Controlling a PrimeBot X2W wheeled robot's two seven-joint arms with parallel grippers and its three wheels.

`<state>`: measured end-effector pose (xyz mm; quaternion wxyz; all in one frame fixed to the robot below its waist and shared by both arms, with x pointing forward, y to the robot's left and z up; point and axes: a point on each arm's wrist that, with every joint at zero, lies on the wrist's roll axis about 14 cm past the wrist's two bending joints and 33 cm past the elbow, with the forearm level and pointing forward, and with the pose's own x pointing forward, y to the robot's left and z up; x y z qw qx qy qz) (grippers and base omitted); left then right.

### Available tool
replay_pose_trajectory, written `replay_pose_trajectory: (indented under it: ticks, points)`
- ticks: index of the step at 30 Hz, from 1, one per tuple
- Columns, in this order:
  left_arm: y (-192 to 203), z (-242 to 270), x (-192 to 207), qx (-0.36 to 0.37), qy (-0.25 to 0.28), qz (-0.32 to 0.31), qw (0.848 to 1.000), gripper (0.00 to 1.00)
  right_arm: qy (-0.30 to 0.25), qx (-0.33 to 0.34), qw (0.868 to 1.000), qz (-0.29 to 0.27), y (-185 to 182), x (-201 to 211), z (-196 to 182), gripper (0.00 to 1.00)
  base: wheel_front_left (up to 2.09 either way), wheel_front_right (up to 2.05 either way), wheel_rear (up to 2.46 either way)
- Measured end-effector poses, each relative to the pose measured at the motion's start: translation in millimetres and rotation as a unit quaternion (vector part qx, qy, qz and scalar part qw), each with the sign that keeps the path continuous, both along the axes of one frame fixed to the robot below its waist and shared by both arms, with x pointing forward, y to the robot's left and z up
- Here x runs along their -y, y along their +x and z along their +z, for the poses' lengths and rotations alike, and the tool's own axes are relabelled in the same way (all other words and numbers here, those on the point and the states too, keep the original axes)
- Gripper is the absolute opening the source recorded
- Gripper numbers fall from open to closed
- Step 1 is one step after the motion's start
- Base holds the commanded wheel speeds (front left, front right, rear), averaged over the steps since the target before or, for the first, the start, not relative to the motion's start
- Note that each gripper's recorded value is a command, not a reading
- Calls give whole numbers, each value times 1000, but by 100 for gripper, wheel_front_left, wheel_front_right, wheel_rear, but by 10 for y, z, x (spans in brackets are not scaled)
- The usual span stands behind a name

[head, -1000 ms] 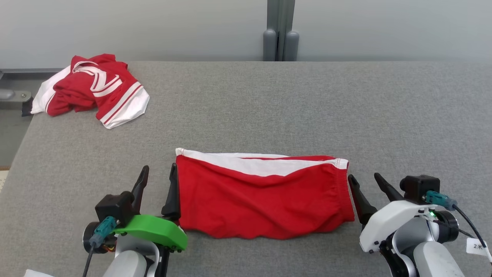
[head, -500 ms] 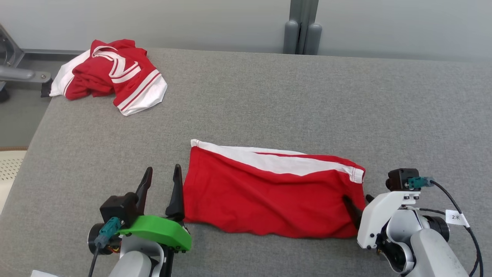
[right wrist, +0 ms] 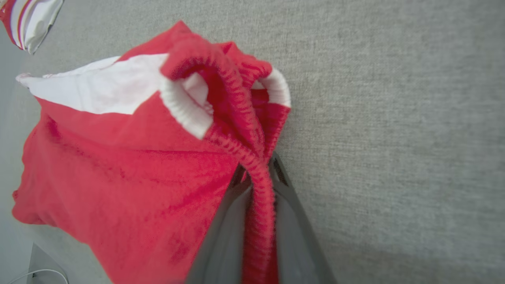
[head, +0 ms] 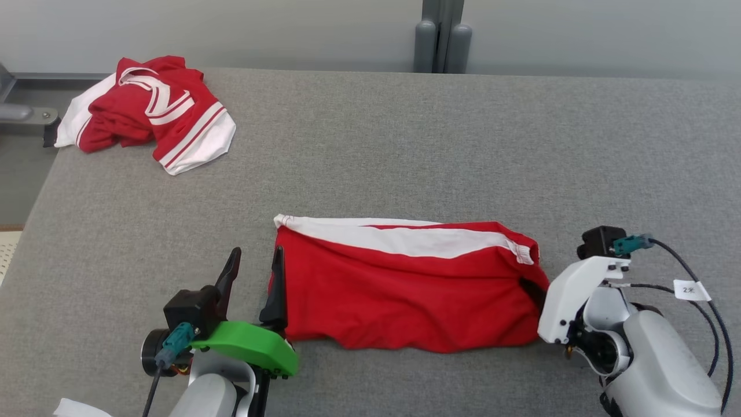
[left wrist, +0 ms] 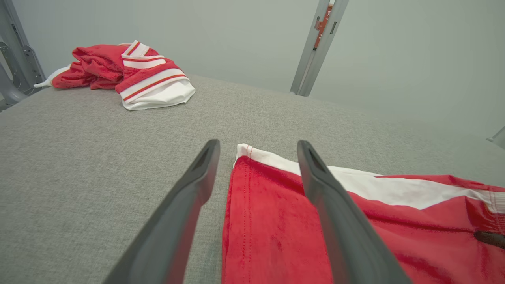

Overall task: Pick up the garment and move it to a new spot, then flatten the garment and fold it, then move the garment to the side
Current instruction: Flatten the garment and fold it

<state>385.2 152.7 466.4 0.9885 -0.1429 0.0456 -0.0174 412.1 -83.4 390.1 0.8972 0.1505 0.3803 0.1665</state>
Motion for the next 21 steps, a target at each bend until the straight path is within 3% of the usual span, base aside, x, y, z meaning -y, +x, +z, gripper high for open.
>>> replay_pose_trajectory:
  ticks: [9,12,16,21]
  points:
    - [58,19,177,4,-2,-24,1000,100,-63,12,996,-70,127,972,102,0,0,0,0]
    - [68,18,219,4,-3,-31,1000,100,-66,14,994,-87,126,1129,143,0,0,0,0]
    - [70,21,252,4,-3,-36,999,100,-34,18,996,-84,106,995,212,0,0,0,0]
    - [42,37,253,6,-2,-37,999,100,33,40,998,-47,118,531,441,0,0,0,0]
